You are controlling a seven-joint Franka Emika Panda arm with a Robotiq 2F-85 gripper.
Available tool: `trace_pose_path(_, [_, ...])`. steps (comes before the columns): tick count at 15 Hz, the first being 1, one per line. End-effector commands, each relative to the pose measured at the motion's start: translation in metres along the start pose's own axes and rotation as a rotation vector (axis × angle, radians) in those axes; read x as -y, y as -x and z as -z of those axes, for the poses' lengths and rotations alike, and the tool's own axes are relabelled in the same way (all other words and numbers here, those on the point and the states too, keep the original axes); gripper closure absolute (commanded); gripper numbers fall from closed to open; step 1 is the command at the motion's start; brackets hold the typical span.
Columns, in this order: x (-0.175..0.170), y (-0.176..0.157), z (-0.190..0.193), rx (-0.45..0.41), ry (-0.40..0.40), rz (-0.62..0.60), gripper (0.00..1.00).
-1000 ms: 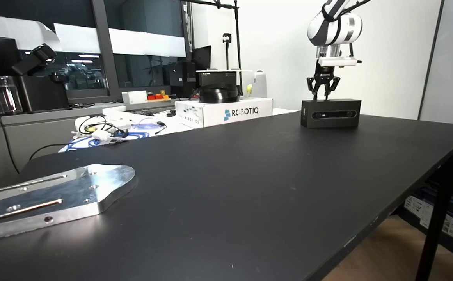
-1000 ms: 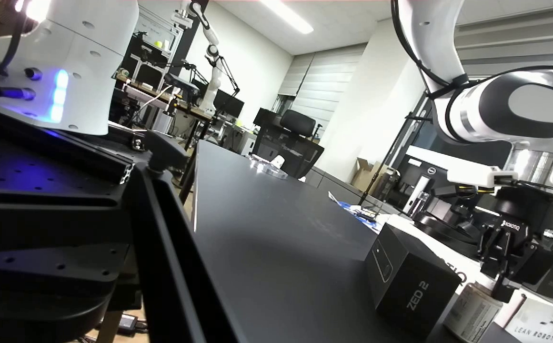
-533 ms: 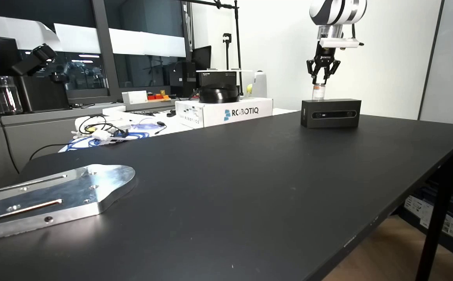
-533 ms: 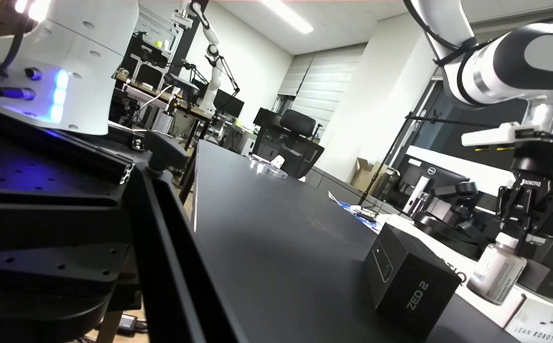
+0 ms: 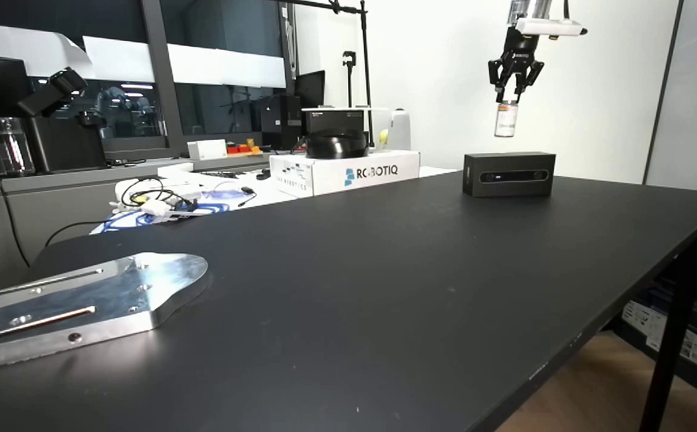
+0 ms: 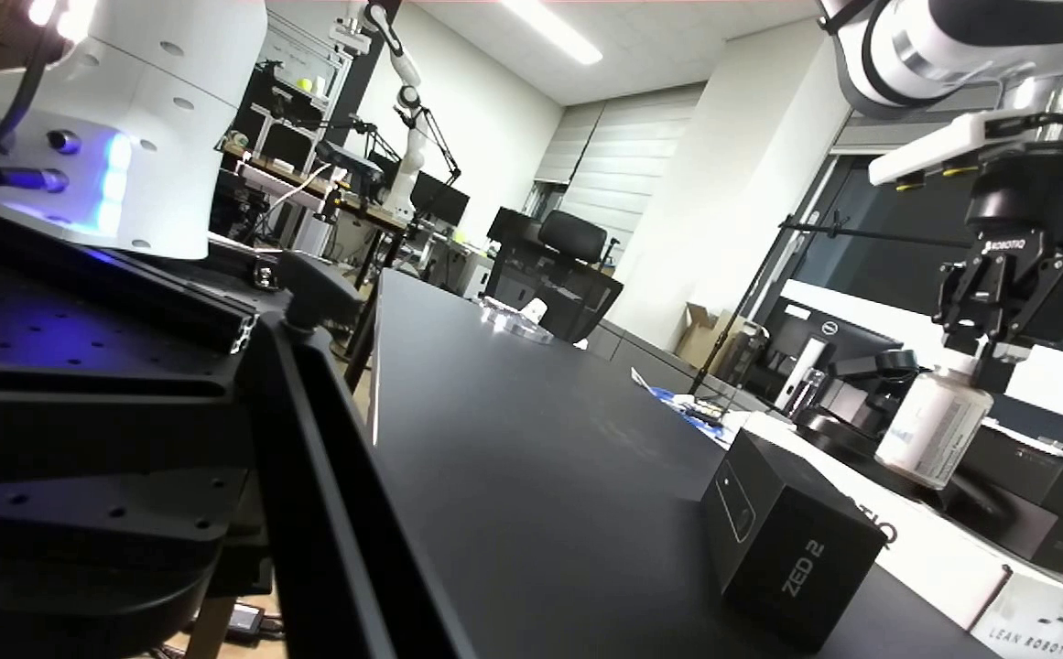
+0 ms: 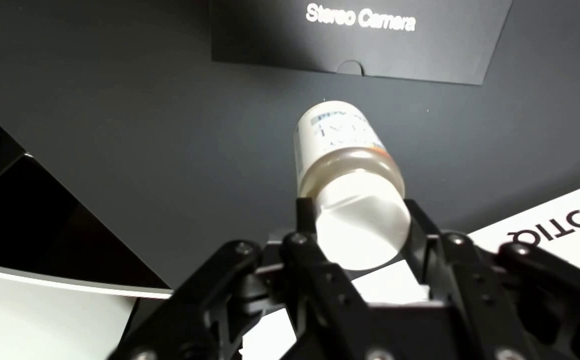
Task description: Put the white bottle on the black box
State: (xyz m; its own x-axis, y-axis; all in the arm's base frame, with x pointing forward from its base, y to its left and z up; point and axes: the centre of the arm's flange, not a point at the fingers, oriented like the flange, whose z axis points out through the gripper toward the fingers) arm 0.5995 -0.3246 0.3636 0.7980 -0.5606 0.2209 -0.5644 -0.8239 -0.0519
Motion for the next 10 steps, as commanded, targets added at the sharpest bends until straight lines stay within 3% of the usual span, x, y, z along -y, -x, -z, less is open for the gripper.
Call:
trace_pose_path(1, [-0.008,0.05,0.018,0.017,-0.012,0.036,0.81])
trace_pose_path(10, [-0.01,0.113,-0.002,0.043,-0.094,0.091,0.81])
